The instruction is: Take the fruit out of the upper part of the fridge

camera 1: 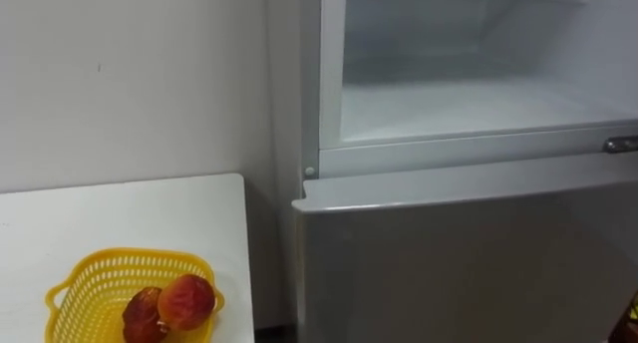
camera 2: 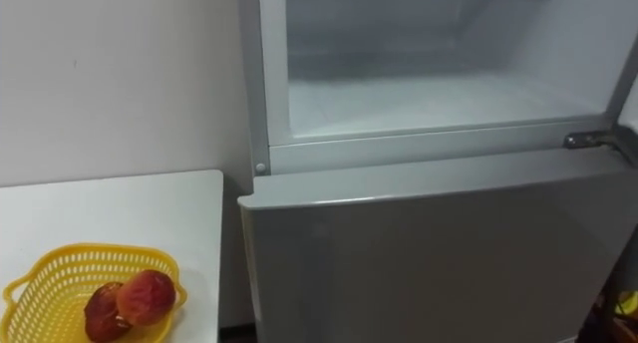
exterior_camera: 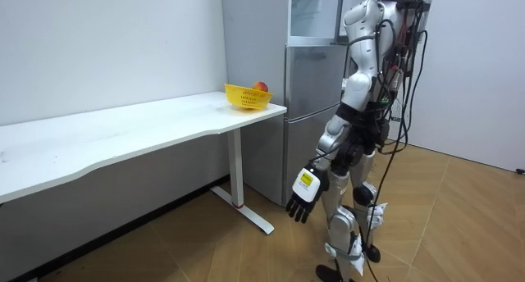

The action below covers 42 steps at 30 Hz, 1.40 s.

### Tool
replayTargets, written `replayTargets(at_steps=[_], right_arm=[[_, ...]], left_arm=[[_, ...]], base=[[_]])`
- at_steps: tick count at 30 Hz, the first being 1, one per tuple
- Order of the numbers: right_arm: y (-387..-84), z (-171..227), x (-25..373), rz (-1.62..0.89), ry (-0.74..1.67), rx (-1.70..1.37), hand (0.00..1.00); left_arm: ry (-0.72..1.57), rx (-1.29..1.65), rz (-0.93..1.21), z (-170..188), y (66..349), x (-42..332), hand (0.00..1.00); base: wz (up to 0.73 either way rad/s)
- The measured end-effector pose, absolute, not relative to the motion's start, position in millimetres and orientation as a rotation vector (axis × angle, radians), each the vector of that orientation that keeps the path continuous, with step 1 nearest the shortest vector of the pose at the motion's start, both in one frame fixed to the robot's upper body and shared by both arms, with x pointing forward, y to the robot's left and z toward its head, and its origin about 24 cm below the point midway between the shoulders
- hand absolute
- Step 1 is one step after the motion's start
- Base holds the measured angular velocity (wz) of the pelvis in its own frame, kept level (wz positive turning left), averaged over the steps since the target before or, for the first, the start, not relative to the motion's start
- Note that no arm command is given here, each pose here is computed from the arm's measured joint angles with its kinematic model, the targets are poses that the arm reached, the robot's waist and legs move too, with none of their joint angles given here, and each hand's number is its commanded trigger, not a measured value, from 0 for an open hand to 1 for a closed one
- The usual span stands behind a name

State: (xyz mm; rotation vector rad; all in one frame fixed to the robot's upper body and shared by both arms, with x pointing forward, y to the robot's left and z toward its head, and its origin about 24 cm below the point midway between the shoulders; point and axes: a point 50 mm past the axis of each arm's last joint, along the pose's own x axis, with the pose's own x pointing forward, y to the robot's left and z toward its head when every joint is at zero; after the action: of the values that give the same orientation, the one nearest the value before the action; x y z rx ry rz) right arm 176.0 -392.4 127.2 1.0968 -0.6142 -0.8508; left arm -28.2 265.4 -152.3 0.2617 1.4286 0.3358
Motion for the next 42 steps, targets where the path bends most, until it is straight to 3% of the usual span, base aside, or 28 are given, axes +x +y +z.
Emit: replayTargets(at_steps=[15,31,42], right_arm=[[-371,141,194,-0.599,-0.672,0.874,0.0],[-331,136,224,-0.38,-0.524,0.581,0.0],[-313,125,234,-0.306,-0.439,0.541,0.0]], left_arm=[[1.429,0.251,0.285,-155,260,-30,0.0],[1.418,0.305,0.186,-158,254,-18,0.0],[1.419,0.344,0.159,-157,257,-16,0.0]], base=[[-0.02],[0.0],[0.02]])
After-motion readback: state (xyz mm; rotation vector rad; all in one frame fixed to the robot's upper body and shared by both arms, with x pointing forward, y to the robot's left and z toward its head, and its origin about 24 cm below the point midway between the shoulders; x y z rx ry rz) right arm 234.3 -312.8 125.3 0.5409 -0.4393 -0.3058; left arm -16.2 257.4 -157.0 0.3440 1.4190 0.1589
